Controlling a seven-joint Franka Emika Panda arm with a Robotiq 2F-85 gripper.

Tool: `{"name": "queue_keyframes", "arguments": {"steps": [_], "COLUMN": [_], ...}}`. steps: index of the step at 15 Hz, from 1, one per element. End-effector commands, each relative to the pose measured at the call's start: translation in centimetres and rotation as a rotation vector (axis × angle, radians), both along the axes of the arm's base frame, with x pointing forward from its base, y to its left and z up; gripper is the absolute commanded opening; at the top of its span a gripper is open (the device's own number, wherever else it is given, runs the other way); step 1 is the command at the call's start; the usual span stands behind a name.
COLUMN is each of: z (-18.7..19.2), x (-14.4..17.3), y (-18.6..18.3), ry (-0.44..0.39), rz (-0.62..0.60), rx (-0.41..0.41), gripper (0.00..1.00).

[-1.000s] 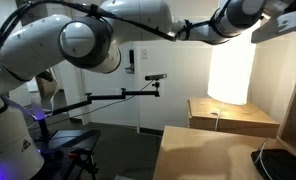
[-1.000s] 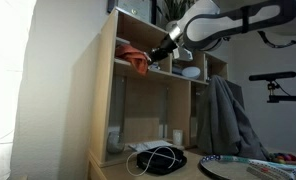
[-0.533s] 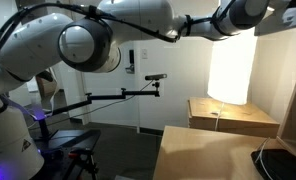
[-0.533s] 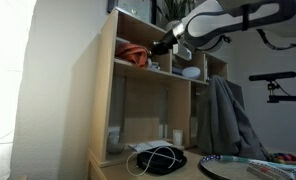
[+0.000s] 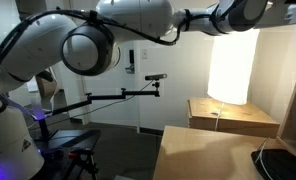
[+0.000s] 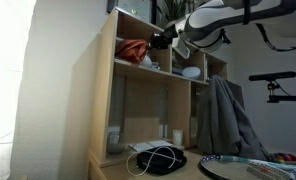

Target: Move the tennis rack slightly to the right. Pick up the orange towel from the top compartment and put it on the table.

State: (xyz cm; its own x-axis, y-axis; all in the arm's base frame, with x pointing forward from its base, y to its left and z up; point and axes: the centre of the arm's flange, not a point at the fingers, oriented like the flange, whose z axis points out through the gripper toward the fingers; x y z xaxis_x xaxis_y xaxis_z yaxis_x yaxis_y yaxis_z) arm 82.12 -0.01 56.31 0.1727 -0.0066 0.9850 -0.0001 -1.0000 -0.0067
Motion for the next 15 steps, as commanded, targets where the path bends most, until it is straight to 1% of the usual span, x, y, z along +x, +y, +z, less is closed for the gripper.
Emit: {"name": "queue_keyframes", "arguments": {"steps": [1,4,15], "z": [0.38,0.86,0.87], "x": [-0.19,-0.4,-0.41], "y": [0.14,0.29,0.2], "ry": [-0.023,-0.045,-0.046], "rz": [0.008,0.019,0.018], "rx": [0.018,0.035,0.036], "gripper": [0.04,0.04,0.03]}}
